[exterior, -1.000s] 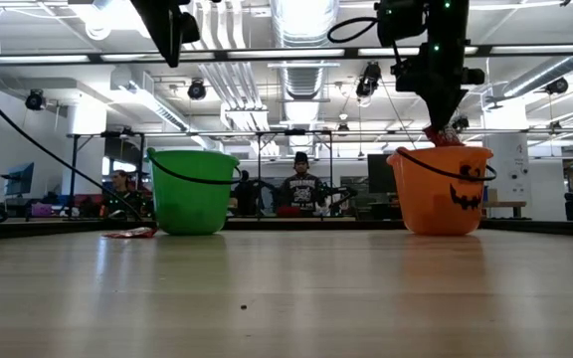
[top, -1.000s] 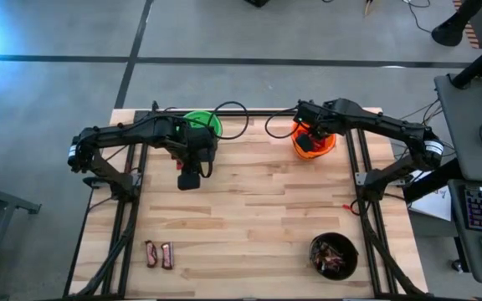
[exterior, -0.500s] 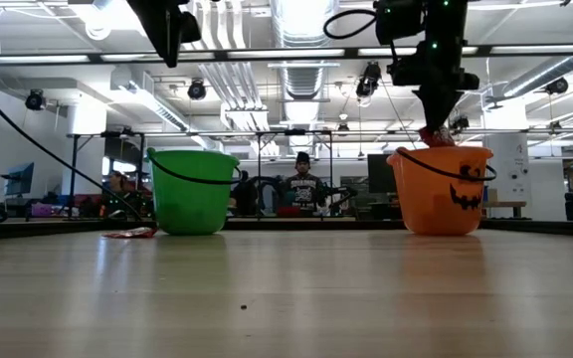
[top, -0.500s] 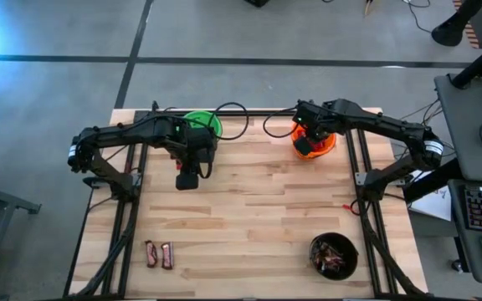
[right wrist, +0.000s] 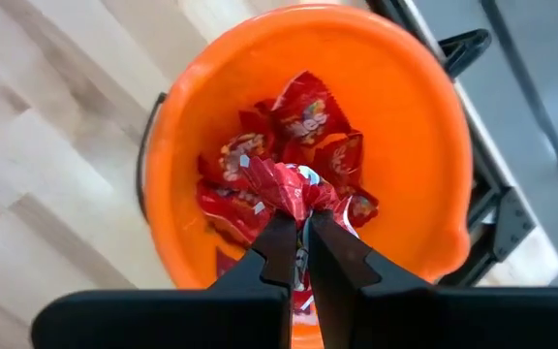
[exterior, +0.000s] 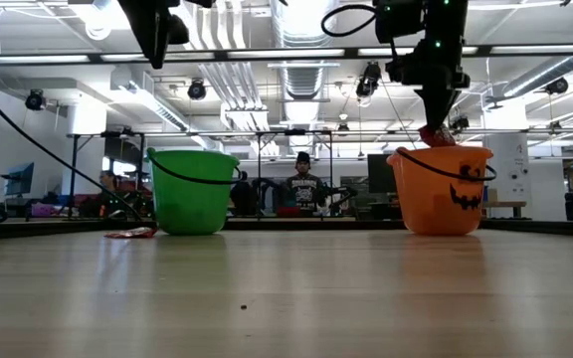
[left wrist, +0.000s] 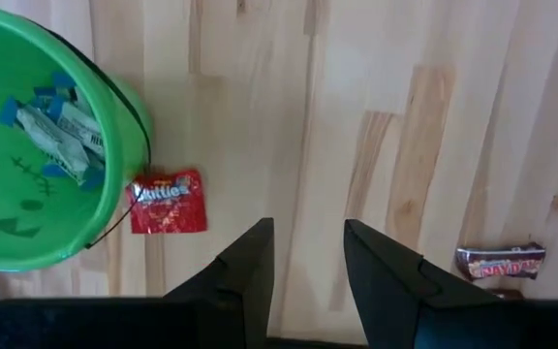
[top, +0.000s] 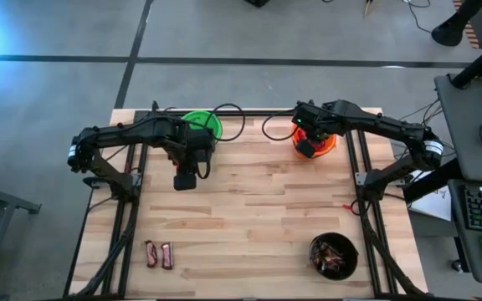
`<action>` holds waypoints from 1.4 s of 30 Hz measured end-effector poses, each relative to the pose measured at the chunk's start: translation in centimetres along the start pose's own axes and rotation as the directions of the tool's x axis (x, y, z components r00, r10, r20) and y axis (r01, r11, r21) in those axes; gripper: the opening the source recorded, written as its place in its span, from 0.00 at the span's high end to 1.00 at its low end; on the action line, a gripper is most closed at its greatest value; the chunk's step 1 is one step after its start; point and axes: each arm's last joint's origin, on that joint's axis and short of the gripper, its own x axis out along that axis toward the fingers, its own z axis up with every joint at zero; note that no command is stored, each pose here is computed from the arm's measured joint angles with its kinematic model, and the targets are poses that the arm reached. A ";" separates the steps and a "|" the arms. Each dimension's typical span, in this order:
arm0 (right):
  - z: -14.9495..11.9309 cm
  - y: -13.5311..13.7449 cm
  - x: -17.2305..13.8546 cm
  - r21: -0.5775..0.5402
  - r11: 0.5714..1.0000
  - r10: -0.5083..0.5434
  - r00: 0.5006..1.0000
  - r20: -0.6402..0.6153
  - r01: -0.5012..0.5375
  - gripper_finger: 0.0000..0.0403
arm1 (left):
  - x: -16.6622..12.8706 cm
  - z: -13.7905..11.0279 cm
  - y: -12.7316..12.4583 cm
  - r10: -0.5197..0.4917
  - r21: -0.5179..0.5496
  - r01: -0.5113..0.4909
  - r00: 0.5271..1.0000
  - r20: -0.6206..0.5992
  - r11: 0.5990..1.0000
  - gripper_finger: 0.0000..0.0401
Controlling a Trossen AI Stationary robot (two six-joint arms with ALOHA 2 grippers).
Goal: Sort candy
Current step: Put the red candy into the orange bucket, then put the brown candy into the black bucket
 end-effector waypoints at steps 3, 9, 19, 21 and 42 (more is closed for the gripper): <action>0.0 -0.2 0.0 0.009 0.998 -0.067 0.998 0.012 0.067 0.95 | 0.0 0.0 0.0 0.000 -0.015 0.000 1.000 0.001 1.000 0.73; 0.2 -0.4 -0.3 0.027 0.993 -0.113 0.993 0.030 0.112 0.91 | 0.0 0.0 0.0 0.001 -0.035 -0.001 1.000 0.003 0.999 0.73; 0.2 -0.4 -0.4 0.024 0.994 -0.105 0.994 0.031 0.104 0.90 | 0.0 0.1 0.0 0.000 -0.045 0.000 1.000 0.011 0.999 0.73; 0.2 -0.4 -0.4 0.023 0.994 -0.105 0.994 0.031 0.104 0.90 | 0.0 0.1 0.0 0.000 -0.046 0.000 1.000 0.011 0.999 0.73; 0.1 0.3 0.1 -0.005 0.991 0.130 0.990 -0.045 -0.131 0.90 | 0.0 0.1 0.0 0.002 -0.043 -0.001 1.000 0.012 0.999 0.73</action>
